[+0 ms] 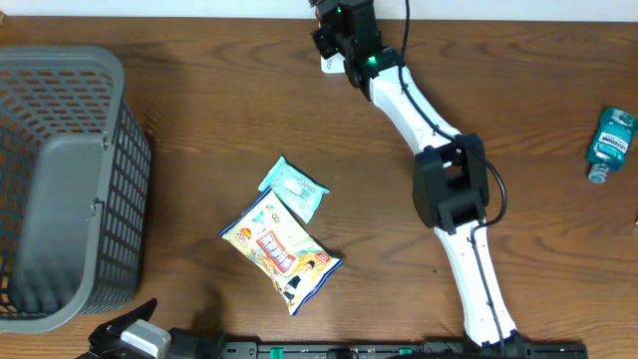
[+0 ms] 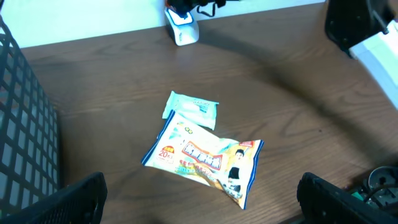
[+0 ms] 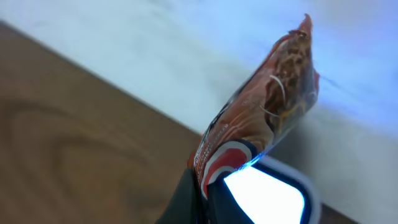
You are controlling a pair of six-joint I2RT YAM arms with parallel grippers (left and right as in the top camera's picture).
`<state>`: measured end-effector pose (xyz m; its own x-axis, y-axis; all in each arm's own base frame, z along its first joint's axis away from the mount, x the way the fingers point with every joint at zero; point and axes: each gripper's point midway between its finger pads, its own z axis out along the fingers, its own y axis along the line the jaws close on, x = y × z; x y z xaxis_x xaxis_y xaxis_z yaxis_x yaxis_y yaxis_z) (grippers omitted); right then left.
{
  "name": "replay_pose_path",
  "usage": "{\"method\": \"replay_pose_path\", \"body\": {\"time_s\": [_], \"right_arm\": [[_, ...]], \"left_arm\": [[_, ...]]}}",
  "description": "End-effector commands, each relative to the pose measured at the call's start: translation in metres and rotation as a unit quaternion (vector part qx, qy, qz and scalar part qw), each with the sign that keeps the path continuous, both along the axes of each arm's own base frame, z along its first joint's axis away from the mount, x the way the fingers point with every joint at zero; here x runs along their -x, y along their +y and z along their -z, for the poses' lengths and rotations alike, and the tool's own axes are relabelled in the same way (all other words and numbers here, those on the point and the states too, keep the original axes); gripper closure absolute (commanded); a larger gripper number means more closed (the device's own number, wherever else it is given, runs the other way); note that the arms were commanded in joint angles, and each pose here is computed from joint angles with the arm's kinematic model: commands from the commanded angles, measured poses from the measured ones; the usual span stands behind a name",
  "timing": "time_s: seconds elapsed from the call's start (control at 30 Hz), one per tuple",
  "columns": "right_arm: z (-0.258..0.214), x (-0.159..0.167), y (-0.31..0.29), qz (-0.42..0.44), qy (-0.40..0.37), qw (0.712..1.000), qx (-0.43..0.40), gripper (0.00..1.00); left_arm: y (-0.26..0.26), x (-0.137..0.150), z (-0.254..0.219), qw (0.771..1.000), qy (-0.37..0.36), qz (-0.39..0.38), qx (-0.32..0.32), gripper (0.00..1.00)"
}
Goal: Scan the item barcode
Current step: 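Carry the chocolate bar up to the white scanner window, then move the bar to the right edge and release it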
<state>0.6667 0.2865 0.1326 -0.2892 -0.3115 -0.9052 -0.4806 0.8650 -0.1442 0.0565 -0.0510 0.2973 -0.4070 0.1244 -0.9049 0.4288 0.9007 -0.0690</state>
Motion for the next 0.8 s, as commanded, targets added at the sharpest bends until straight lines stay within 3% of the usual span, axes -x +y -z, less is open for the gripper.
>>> {"method": "replay_pose_path", "body": {"time_s": [0.0,0.27,0.43,0.67,0.77], "right_arm": [[0.005,-0.014,-0.011,0.03,-0.002,0.999,-0.03,0.99],[0.003,-0.017,-0.016,0.04,-0.001,0.998,-0.042,0.99],[-0.005,-0.015,-0.038,0.098,0.03,0.994,-0.027,0.99],[-0.039,0.011,-0.121,0.223,0.085,0.97,0.05,0.99],[-0.042,0.034,-0.189,0.327,0.131,0.933,0.075,0.99]], "left_arm": [[-0.002,0.001,-0.002,1.0,-0.005,0.006,0.002,0.02],[-0.002,0.001,-0.002,1.0,-0.005,0.006,0.002,0.02],[-0.002,0.002,-0.002,1.0,-0.005,0.006,0.002,0.02],[-0.002,0.001,-0.002,1.0,-0.005,0.006,0.002,0.02],[-0.002,0.001,-0.002,1.0,-0.005,0.006,0.002,0.02]]}}
